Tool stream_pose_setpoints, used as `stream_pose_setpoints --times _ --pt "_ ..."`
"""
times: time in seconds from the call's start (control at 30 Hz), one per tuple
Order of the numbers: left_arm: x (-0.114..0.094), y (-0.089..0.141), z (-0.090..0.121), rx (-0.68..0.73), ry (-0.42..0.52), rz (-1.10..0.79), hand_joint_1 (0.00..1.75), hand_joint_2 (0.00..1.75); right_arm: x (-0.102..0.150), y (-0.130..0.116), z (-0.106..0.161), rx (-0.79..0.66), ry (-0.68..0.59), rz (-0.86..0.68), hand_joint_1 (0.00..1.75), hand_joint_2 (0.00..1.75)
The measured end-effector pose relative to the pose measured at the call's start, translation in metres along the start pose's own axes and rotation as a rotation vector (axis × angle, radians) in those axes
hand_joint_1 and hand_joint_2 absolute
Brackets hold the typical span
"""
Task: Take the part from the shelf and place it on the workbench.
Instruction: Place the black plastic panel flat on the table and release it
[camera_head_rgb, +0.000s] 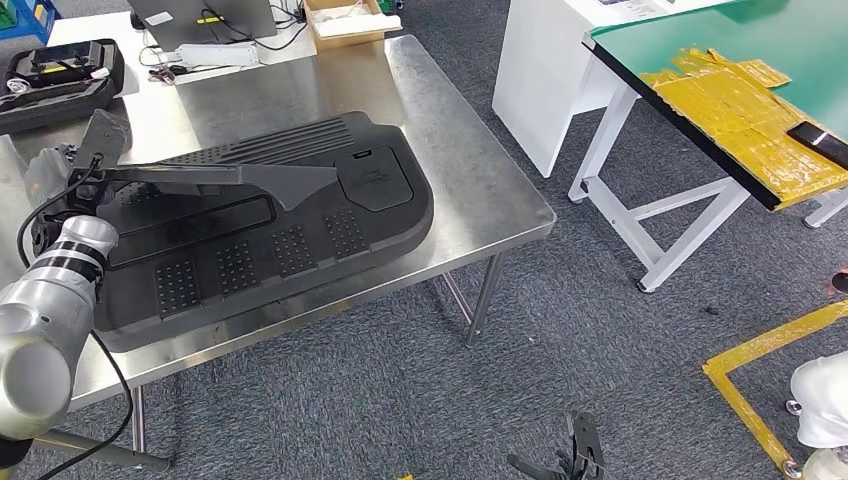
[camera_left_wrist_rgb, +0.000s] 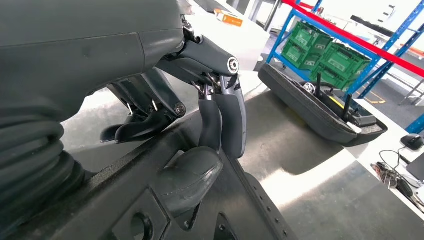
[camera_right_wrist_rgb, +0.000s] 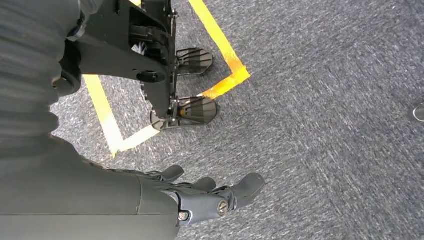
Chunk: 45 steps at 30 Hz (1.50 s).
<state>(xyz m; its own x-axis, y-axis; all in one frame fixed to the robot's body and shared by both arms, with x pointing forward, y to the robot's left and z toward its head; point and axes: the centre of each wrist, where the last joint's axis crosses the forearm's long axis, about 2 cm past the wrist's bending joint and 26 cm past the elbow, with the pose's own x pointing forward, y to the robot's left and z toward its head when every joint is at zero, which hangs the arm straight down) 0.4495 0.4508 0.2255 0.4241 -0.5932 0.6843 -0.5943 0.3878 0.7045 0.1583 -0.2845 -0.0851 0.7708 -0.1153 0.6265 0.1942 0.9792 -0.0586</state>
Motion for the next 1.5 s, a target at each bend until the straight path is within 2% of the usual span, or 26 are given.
stream_pose_setpoints --times 0.4,0.53,1.5 --pt "-0.002 -0.002 0.002 -0.017 0.002 -0.035 1.75 1.75 0.001 0.0 0.0 0.003 -0.002 0.003 0.0 1.75" --pt "-0.003 -0.003 0.002 -0.022 -0.006 -0.043 0.0 1.75 0.001 0.0 0.0 0.003 -0.002 0.001 0.0 0.0" --pt "-0.014 -0.011 0.01 -0.078 0.005 -0.134 0.0 1.75 0.001 0.001 0.0 0.006 -0.003 0.001 0.0 0.0"
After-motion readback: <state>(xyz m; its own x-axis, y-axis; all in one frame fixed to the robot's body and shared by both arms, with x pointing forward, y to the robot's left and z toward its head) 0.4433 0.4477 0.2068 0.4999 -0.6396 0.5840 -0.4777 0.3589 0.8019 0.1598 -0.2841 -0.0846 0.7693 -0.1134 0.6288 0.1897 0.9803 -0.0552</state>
